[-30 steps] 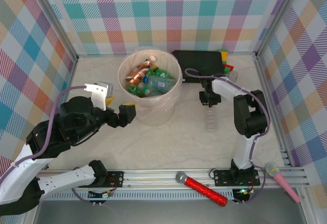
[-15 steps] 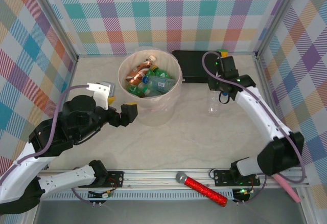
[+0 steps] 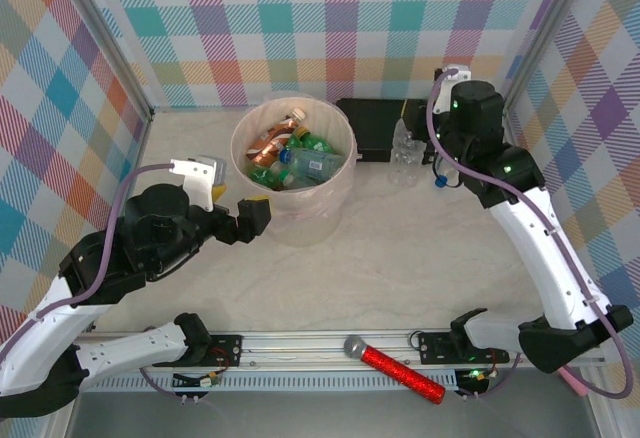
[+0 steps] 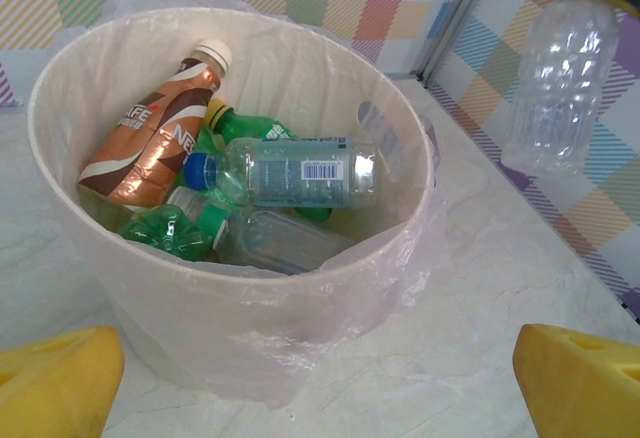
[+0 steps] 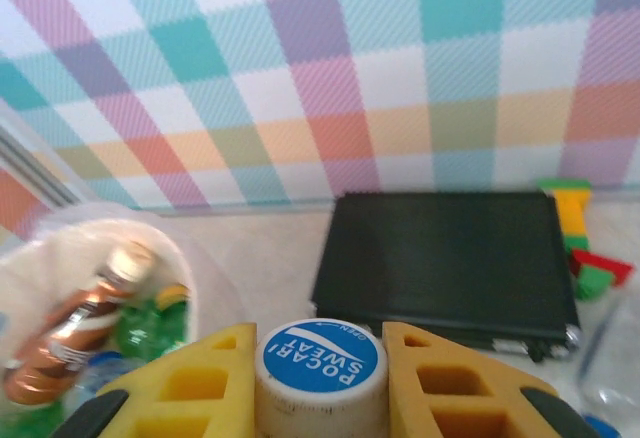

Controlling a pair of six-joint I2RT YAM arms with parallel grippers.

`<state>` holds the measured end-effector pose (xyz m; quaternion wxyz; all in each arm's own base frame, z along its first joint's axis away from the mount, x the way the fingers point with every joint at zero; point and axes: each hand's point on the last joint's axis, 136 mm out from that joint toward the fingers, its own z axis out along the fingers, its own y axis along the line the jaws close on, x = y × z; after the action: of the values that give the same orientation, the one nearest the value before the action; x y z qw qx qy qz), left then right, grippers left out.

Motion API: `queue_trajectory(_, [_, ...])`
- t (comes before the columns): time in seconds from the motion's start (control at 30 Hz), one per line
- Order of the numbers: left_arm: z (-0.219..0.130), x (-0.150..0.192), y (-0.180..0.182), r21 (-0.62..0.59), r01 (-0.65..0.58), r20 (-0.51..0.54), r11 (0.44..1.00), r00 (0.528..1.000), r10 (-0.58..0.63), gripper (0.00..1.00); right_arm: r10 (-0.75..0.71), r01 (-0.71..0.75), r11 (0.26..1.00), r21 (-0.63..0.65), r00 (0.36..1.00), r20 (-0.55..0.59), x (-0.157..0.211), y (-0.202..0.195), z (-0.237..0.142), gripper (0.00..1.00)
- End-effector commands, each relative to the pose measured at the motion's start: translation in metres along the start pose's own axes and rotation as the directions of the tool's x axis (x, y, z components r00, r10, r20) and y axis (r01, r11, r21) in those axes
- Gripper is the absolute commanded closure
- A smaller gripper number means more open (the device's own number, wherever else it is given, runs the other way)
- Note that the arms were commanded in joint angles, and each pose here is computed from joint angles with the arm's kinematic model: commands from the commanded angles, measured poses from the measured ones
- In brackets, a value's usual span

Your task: Put the plastic bottles in the bin

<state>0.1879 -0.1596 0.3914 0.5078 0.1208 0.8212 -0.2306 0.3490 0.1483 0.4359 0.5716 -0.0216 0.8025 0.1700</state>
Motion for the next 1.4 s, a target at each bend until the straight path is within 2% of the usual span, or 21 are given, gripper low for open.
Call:
queue_trajectory(0.0, [-0.006, -0.015, -0.002, 0.003, 0.027, 0.050, 1.000, 0.998, -0.027, 0.00, -0.006, 0.022, 0.995, -0.101, 0.989, 0.149, -0.043, 0.030, -0.020, 0.77])
queue_trajectory(0.13, [-0.006, -0.014, 0.000, -0.006, 0.027, 0.048, 1.000, 0.998, -0.027, 0.00, -0.030, 0.075, 0.975, -0.210, 0.977, 0.213, -0.059, 0.073, -0.030, 0.78])
queue_trajectory(0.2, [-0.006, -0.013, 0.001, -0.011, 0.028, 0.047, 1.000, 0.999, -0.027, 0.00, -0.054, 0.115, 0.957, -0.267, 0.973, 0.224, -0.058, 0.100, -0.029, 0.80])
queue_trajectory(0.3, [-0.007, -0.012, 0.001, -0.007, 0.033, 0.045, 0.999, 0.998, -0.033, 0.00, -0.095, 0.176, 0.930, -0.324, 0.964, 0.249, -0.052, 0.134, -0.021, 0.78])
queue_trajectory(0.53, [-0.012, -0.012, 0.005, -0.014, 0.040, 0.048, 0.999, 0.998, -0.039, 0.00, -0.093, 0.201, 0.892, -0.404, 0.958, 0.269, -0.049, 0.180, -0.002, 0.79])
queue_trajectory(0.6, [-0.013, -0.012, 0.005, -0.012, 0.041, 0.050, 0.999, 0.998, -0.040, 0.00, -0.108, 0.203, 0.886, -0.417, 0.964, 0.242, -0.038, 0.190, 0.013, 0.79])
queue_trajectory(0.77, [-0.014, -0.011, 0.005, -0.010, 0.044, 0.047, 0.999, 0.998, -0.043, 0.00, -0.161, 0.215, 0.878, -0.429, 0.974, 0.159, 0.005, 0.204, 0.041, 0.79])
queue_trajectory(1.37, [-0.011, -0.007, 0.007, -0.019, 0.034, 0.043, 0.999, 0.999, -0.034, 0.00, -0.251, 0.226, 0.848, -0.480, 0.968, 0.013, 0.098, 0.198, 0.052, 0.78])
